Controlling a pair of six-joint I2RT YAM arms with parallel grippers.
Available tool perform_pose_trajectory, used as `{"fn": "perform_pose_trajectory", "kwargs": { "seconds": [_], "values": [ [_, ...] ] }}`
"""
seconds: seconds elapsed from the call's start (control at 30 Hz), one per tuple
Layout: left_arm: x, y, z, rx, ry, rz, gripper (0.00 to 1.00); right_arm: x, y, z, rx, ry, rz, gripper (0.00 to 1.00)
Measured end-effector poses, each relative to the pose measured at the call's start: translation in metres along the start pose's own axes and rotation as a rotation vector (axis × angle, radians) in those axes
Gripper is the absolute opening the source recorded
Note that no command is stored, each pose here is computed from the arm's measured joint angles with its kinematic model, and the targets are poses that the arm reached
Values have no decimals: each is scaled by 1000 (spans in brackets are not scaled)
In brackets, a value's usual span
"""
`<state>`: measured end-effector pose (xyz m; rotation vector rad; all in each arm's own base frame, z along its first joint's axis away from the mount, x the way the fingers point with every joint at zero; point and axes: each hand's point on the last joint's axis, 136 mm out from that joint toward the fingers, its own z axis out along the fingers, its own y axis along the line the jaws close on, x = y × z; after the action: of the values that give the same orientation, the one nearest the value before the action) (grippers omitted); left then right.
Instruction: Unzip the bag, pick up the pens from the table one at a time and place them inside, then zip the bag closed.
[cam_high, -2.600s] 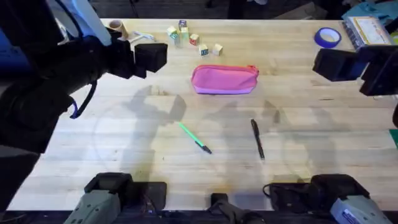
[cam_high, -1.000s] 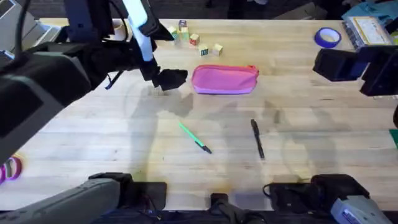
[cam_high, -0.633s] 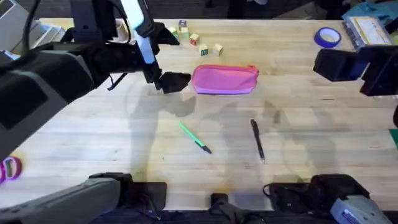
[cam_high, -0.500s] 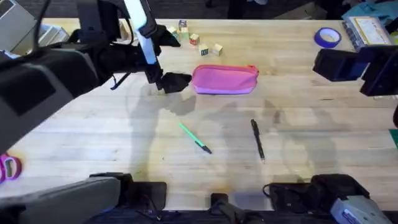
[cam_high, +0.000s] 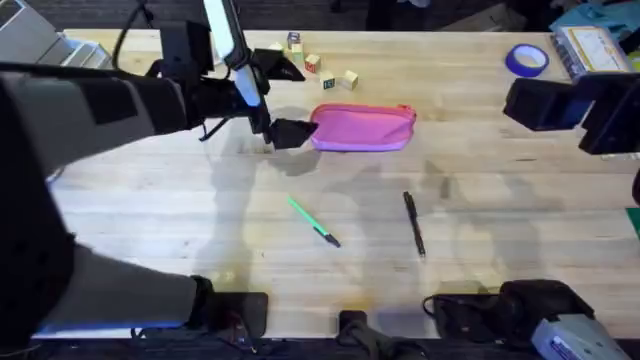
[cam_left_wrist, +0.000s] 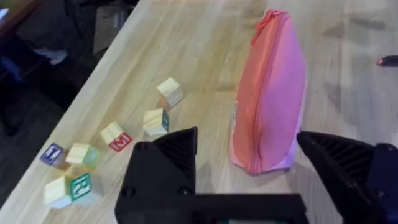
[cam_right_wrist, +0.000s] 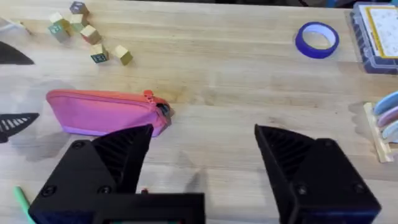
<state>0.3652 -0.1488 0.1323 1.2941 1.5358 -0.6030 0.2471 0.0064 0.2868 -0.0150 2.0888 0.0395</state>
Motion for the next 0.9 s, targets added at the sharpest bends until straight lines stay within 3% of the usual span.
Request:
{"fn": "perform_pose_trajectory", "kwargs": {
  "seconds": [0.23, 0.53, 0.63, 0.67, 0.73, 0.77, 0.9],
  "values": [
    [13, -12, 16, 87, -61, -48, 993, 0, 0, 0, 0, 0, 0, 998],
    [13, -29, 33, 157, -85, -47, 971, 0, 0, 0, 0, -2, 0, 997],
    [13, -28, 34, 154, -82, -48, 836, 0, 0, 0, 0, -2, 0, 997],
    [16, -26, 35, 142, -59, -58, 428, 0, 0, 0, 0, -1, 0, 998],
    [18, -25, 36, 134, -48, -54, 130, 0, 0, 0, 0, -2, 0, 998],
    [18, -25, 37, 133, -43, -54, 65, 0, 0, 0, 0, -2, 0, 998],
    [19, -25, 38, 132, -38, -52, 45, 0, 0, 0, 0, -2, 0, 998]
  ]
}}
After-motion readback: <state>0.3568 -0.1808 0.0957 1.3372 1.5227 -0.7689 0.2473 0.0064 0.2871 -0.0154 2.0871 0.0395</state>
